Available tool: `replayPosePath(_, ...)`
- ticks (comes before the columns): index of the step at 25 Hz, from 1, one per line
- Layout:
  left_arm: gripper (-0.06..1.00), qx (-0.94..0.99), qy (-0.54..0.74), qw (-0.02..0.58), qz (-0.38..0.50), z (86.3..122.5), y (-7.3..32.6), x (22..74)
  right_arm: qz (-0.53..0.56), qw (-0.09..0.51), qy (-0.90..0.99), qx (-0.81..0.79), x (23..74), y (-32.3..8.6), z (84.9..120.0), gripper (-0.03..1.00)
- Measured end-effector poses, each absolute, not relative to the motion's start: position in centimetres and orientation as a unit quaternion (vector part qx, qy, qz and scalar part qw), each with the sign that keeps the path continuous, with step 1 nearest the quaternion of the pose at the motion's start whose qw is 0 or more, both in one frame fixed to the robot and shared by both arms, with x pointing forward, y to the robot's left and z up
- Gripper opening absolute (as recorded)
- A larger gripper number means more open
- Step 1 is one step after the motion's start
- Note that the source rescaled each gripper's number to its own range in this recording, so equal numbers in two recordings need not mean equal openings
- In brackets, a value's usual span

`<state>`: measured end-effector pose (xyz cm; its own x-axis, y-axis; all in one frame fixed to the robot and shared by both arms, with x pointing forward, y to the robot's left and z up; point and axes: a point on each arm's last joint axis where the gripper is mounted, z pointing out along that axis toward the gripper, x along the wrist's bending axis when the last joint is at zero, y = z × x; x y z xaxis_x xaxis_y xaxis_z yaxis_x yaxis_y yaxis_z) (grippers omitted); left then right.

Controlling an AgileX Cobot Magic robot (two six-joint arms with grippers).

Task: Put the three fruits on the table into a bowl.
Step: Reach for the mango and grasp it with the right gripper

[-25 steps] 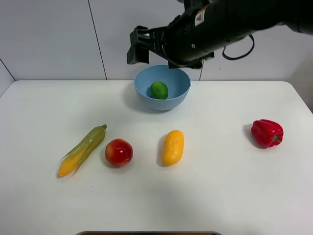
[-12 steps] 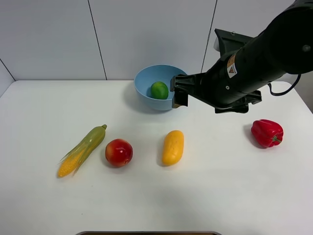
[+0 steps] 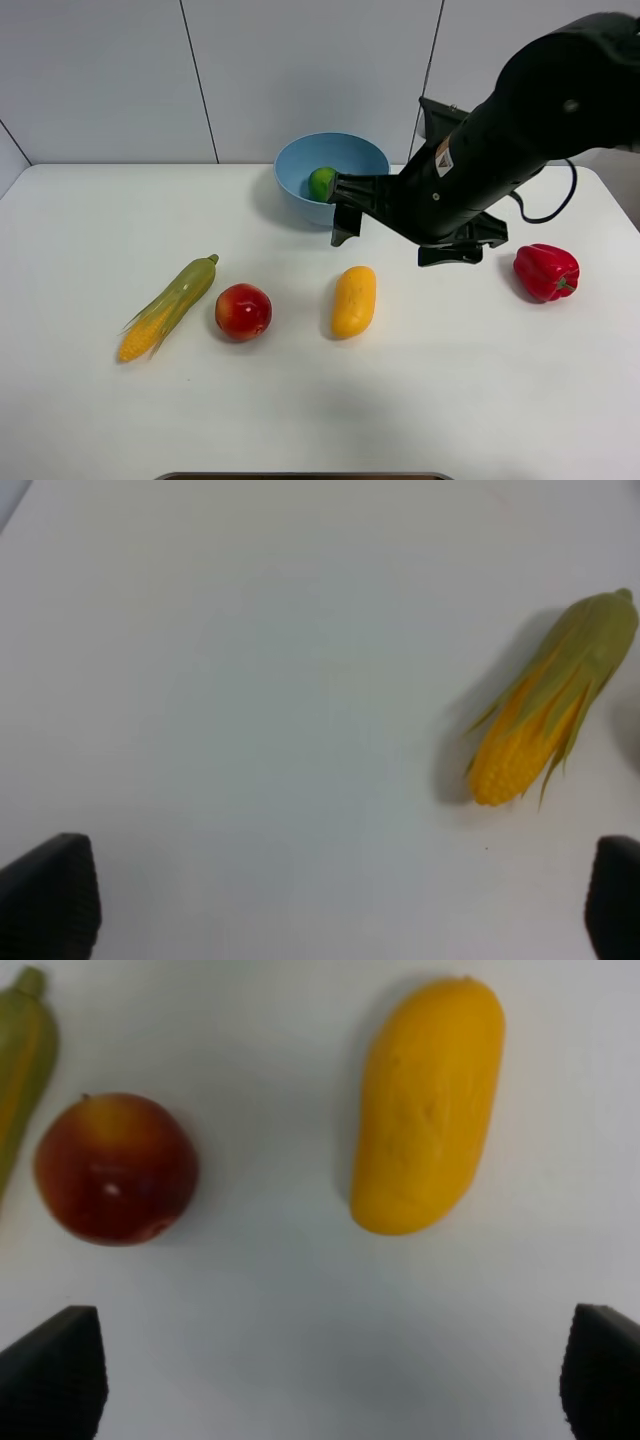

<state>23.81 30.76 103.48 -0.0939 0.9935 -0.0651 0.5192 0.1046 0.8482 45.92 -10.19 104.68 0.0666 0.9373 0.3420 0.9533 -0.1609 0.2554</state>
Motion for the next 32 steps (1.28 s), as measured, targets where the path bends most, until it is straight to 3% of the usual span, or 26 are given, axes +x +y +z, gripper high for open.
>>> replayPosePath(11,1.00,0.576,0.657,0.348,0.340,103.5,30.8,23.8,-0.140,0.003,-0.632,-0.762,47.9,-9.0,99.5,1.00)
replayPosePath(32,1.00,0.576,0.657,0.348,0.341,103.5,30.8,23.8,-0.091,-0.004,-0.618,-0.781,51.5,-8.0,93.4,1.00)
